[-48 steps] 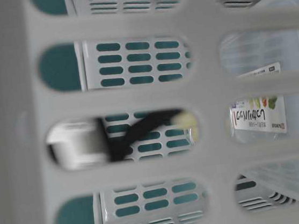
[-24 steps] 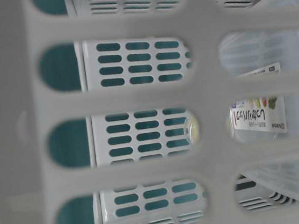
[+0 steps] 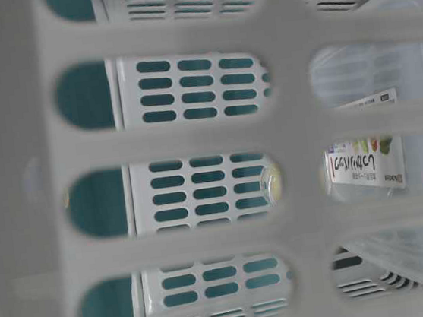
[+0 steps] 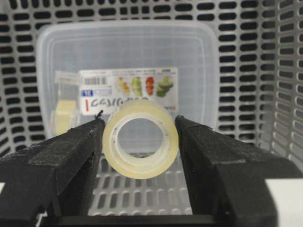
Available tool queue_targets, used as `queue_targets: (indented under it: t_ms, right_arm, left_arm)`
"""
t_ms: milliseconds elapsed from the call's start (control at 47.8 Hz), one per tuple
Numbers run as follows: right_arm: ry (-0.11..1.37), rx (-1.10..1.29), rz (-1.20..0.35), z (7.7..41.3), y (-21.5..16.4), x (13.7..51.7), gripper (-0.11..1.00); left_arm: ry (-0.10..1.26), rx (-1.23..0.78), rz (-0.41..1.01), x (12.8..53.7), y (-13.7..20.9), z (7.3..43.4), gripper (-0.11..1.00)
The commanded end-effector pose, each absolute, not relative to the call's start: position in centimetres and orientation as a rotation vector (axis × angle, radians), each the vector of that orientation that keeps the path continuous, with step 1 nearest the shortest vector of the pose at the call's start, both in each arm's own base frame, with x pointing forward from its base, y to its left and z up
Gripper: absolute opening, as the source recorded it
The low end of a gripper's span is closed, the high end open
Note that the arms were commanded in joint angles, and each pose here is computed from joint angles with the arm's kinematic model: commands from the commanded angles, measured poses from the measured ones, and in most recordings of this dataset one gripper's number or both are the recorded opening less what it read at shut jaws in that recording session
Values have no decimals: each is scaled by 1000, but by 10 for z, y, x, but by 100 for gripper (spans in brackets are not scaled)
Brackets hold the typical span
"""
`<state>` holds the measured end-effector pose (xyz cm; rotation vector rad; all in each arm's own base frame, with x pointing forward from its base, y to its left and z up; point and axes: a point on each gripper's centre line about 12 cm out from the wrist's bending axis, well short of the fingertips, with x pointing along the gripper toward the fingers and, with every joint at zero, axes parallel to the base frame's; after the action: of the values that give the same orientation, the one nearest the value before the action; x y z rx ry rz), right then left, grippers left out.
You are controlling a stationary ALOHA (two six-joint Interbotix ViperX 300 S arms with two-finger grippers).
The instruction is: Pick up the cellophane tape from the shopping basket with the left arm.
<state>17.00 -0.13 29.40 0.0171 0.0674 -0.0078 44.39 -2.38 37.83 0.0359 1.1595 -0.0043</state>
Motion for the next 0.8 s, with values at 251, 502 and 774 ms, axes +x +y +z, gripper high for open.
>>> queue_targets:
  t_ms: [251,502,774]
  right_arm:
    - [58,23,-11,297,-2,171,75]
    - [58,25,-11,297,-2,171,75]
    - [57,25,-11,297,-2,171,75]
  left_arm:
    - [1139,38,-6,443,-25,385,50]
    - [1139,38,-6,444,-25,385,50]
    - [1144,38,-5,443,-25,384,50]
